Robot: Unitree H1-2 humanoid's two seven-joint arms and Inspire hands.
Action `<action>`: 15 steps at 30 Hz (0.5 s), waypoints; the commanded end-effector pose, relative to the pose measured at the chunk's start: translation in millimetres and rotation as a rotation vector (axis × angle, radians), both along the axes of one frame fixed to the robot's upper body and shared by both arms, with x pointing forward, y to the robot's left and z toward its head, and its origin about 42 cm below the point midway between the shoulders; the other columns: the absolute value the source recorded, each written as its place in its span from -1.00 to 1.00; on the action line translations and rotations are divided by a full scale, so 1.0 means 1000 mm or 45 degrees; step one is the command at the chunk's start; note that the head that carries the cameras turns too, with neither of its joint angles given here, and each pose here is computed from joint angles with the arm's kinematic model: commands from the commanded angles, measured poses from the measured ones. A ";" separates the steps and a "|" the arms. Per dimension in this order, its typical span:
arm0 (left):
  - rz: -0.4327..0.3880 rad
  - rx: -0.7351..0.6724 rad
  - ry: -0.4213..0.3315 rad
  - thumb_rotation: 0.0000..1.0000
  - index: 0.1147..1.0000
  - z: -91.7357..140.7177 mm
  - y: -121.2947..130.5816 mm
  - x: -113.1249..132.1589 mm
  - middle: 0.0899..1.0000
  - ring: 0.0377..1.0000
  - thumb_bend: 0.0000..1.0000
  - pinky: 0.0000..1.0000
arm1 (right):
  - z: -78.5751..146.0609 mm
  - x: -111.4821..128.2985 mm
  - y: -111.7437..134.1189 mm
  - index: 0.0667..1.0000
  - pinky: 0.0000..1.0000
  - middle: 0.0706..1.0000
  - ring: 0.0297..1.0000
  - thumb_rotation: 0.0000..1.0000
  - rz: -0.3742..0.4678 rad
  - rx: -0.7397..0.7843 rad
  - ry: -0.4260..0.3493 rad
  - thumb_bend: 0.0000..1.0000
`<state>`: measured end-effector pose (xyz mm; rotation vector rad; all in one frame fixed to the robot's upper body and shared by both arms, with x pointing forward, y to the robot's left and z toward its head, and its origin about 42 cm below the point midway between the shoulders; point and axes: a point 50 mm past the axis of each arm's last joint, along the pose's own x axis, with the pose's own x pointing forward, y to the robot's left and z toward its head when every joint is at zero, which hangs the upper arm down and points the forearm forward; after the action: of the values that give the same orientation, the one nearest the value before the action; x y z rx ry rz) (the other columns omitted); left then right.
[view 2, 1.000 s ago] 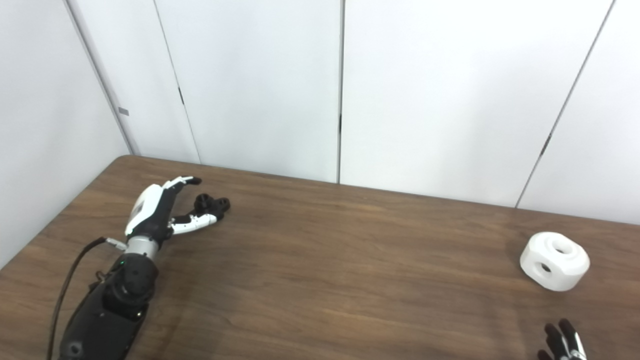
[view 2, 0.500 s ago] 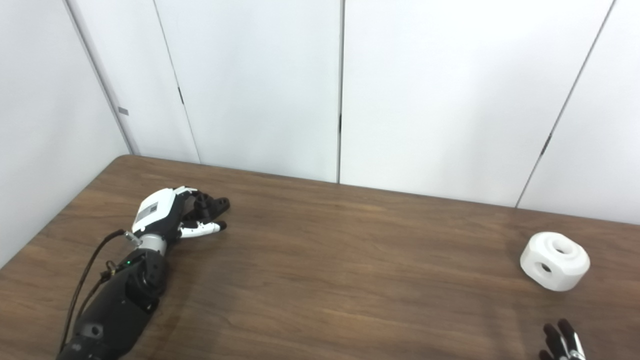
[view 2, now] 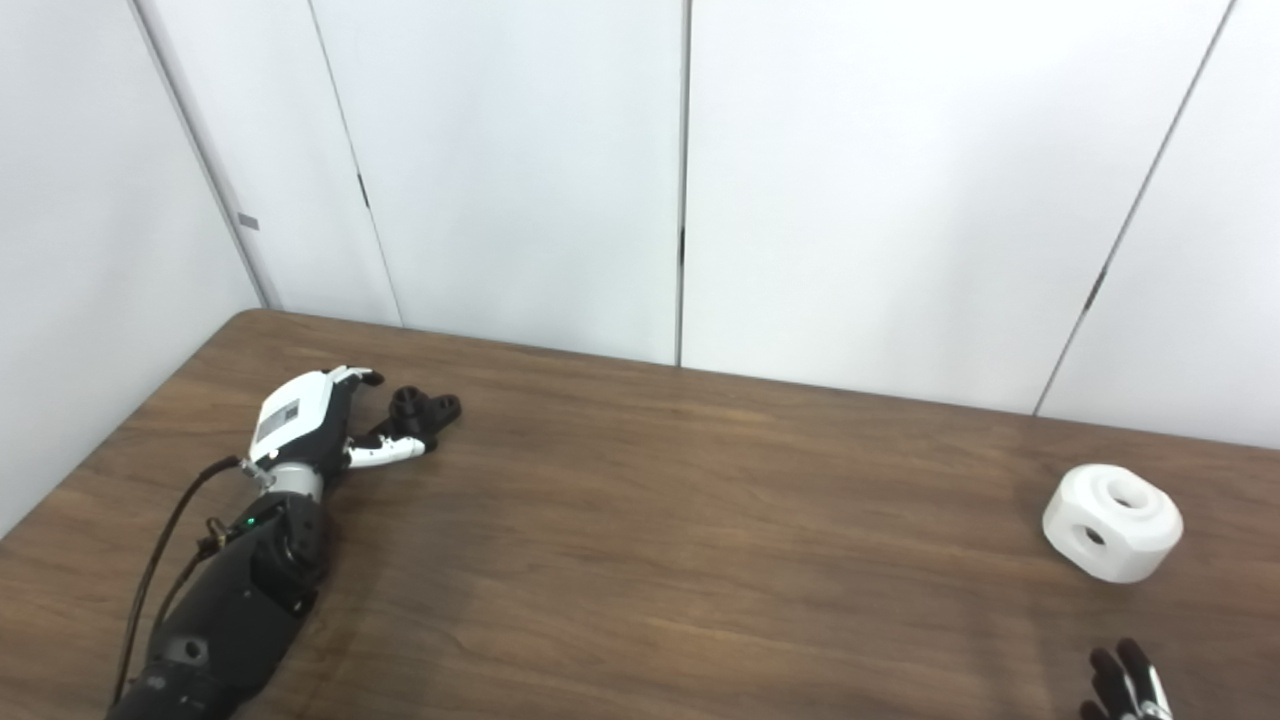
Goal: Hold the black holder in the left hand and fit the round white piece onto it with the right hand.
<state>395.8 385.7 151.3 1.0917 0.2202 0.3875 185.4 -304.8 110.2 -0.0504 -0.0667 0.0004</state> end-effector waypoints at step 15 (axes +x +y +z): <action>0.000 0.035 -0.109 -0.43 0.17 0.026 0.009 0.010 0.80 0.96 0.75 1.00 | -0.010 -0.012 -0.001 0.96 1.00 0.93 1.00 1.00 -0.025 -0.007 0.089 0.15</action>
<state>395.6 385.9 150.6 1.0595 0.2156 0.3922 182.6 -305.0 110.5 -0.0606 -0.0567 -0.0031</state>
